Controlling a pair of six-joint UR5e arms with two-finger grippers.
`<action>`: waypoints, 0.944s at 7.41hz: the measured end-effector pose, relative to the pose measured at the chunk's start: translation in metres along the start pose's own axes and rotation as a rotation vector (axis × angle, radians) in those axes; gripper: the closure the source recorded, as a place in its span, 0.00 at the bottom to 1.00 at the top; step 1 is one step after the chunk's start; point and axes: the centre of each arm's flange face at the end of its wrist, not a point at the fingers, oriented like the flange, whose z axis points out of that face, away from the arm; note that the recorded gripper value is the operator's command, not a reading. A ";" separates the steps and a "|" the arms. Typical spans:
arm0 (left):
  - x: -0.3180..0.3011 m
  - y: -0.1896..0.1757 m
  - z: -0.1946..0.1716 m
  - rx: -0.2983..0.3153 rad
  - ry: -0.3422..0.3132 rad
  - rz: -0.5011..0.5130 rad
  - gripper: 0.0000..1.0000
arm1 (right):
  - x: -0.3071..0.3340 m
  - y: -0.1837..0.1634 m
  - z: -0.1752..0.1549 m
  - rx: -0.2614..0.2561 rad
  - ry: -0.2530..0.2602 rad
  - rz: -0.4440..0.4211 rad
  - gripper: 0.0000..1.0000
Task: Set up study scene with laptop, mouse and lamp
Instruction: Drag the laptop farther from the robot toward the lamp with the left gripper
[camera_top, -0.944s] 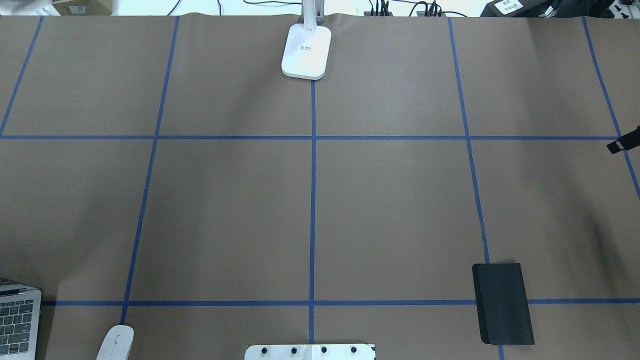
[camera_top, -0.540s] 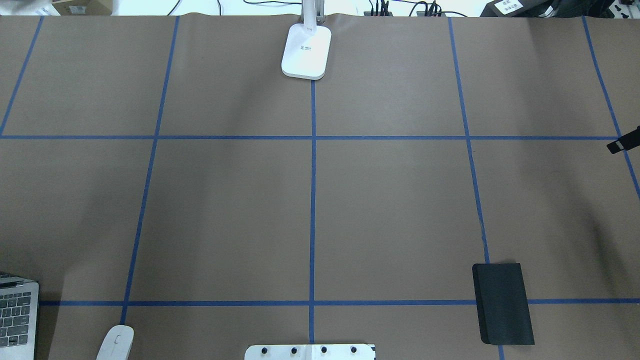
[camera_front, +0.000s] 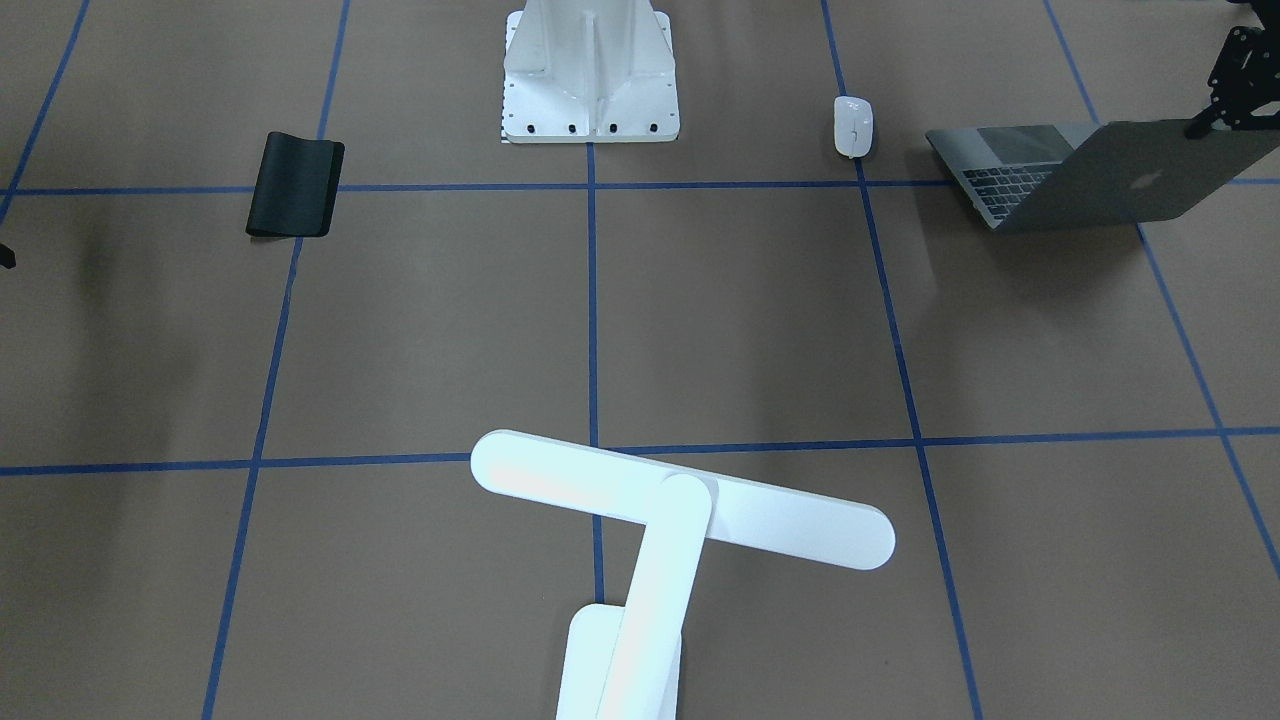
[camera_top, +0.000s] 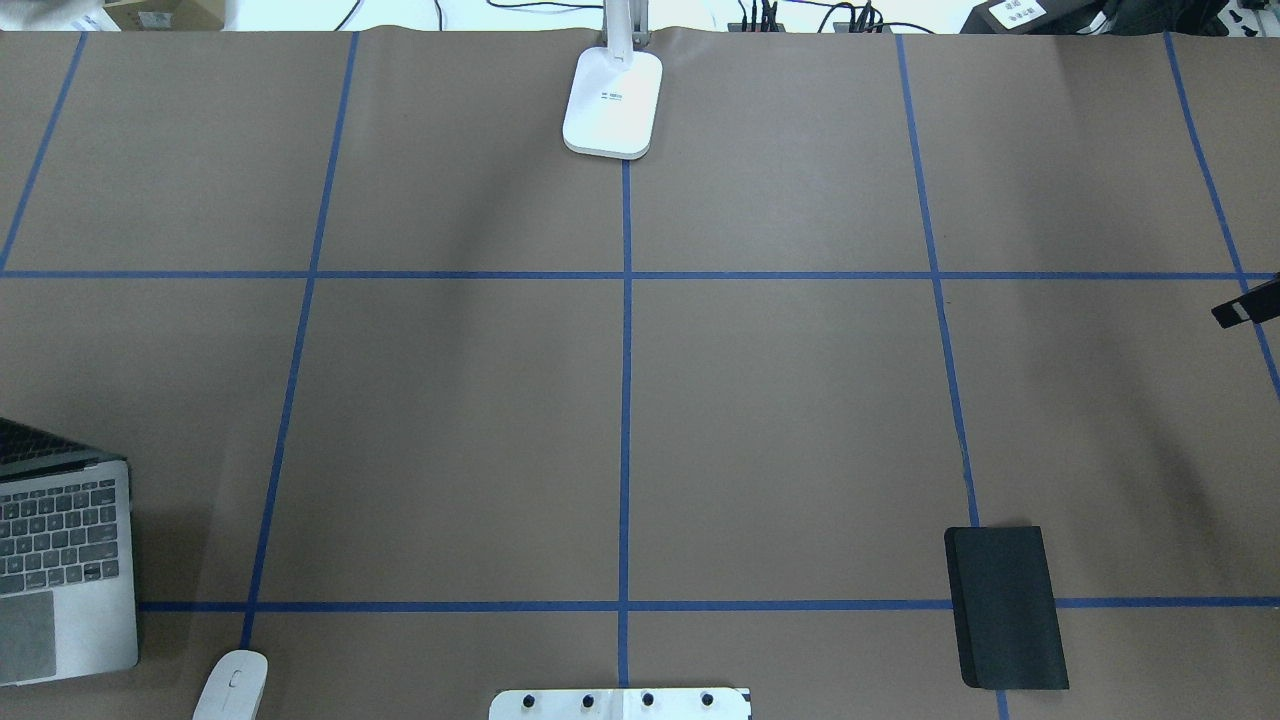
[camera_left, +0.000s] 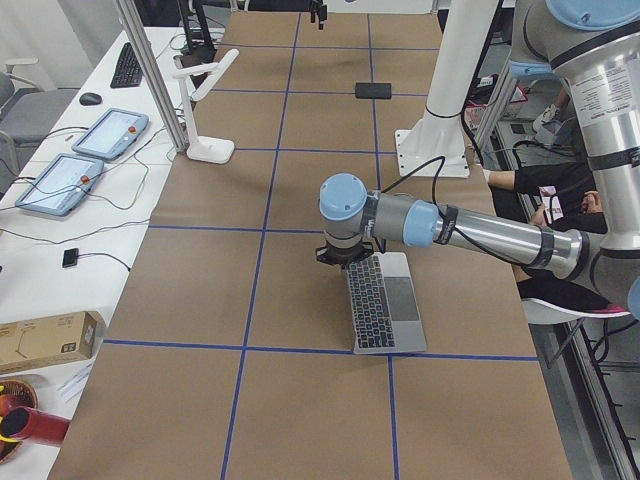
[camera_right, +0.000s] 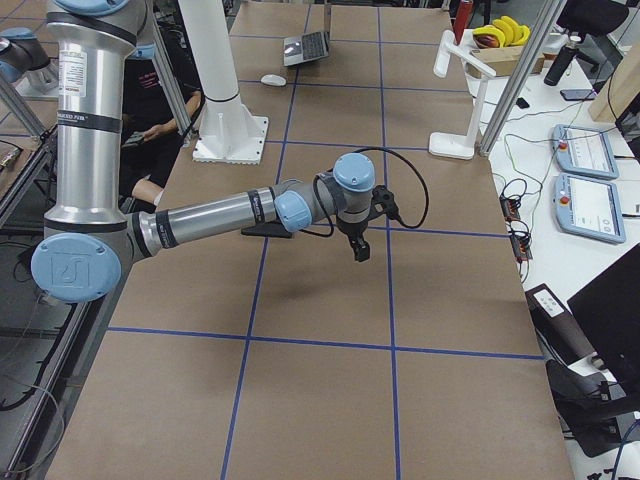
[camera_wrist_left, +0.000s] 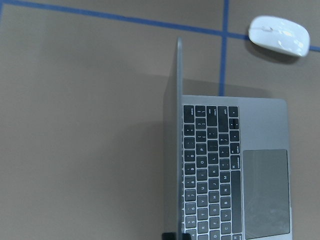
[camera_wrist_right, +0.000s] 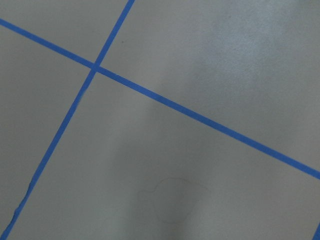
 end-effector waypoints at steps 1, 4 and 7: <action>-0.017 -0.023 -0.009 0.012 -0.026 -0.009 0.88 | -0.011 0.008 0.006 -0.006 -0.014 0.033 0.00; -0.071 -0.110 -0.025 0.040 -0.085 0.047 0.88 | -0.020 0.041 0.023 -0.022 -0.045 0.059 0.00; -0.105 -0.228 -0.004 0.017 -0.117 0.157 0.88 | -0.019 0.052 0.027 -0.040 -0.067 0.091 0.00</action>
